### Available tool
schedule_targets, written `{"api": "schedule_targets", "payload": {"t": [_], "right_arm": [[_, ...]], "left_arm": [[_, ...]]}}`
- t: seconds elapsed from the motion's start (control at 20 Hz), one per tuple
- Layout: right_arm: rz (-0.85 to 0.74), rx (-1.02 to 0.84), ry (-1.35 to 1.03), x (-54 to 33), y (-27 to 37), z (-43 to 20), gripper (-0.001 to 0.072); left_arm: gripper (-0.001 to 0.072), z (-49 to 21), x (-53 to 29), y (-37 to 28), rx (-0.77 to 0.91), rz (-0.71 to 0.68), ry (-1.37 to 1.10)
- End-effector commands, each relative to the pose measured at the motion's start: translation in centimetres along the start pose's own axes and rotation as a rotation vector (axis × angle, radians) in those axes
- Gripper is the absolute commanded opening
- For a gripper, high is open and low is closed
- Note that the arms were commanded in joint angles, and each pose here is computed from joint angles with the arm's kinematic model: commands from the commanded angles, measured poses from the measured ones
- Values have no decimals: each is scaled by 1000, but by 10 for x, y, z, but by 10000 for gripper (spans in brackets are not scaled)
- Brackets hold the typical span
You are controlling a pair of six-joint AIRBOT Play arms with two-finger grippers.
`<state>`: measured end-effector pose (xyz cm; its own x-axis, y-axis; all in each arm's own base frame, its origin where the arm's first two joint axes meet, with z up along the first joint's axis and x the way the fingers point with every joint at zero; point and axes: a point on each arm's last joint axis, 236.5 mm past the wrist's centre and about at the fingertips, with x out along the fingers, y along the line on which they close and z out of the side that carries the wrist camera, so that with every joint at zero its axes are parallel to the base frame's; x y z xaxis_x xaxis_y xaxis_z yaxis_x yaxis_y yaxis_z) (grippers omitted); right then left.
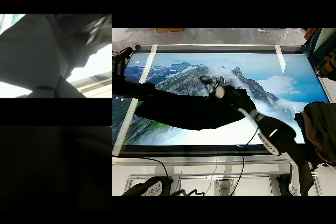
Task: Fold the clothes and pants, and hang the long-sleeved shirts on hangers.
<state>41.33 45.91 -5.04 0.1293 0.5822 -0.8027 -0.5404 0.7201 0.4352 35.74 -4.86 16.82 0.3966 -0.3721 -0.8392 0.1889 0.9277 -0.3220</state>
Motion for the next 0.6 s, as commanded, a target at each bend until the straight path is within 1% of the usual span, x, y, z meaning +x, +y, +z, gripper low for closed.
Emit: {"api": "schedule_targets", "payload": {"t": [0.0, 0.15, 0.25, 0.4, 0.55], "right_arm": [[41, -46, 1, 45, 56, -25, 16], [71, -92, -44, 54, 90, -27, 16], [54, -101, -51, 53, 84, -23, 16], [-14, -76, -26, 40, 37, -15, 16], [-86, 10, 16, 7, -33, -4, 17]], "left_arm": [[9, 0, -2, 0, 0, 4, -3], [10, 4, -2, 1, -1, 8, -22], [10, 6, 0, -5, 0, -15, -25], [10, 4, 11, -16, 9, -57, 0], [9, -11, 43, -36, 41, -100, 91]]}}
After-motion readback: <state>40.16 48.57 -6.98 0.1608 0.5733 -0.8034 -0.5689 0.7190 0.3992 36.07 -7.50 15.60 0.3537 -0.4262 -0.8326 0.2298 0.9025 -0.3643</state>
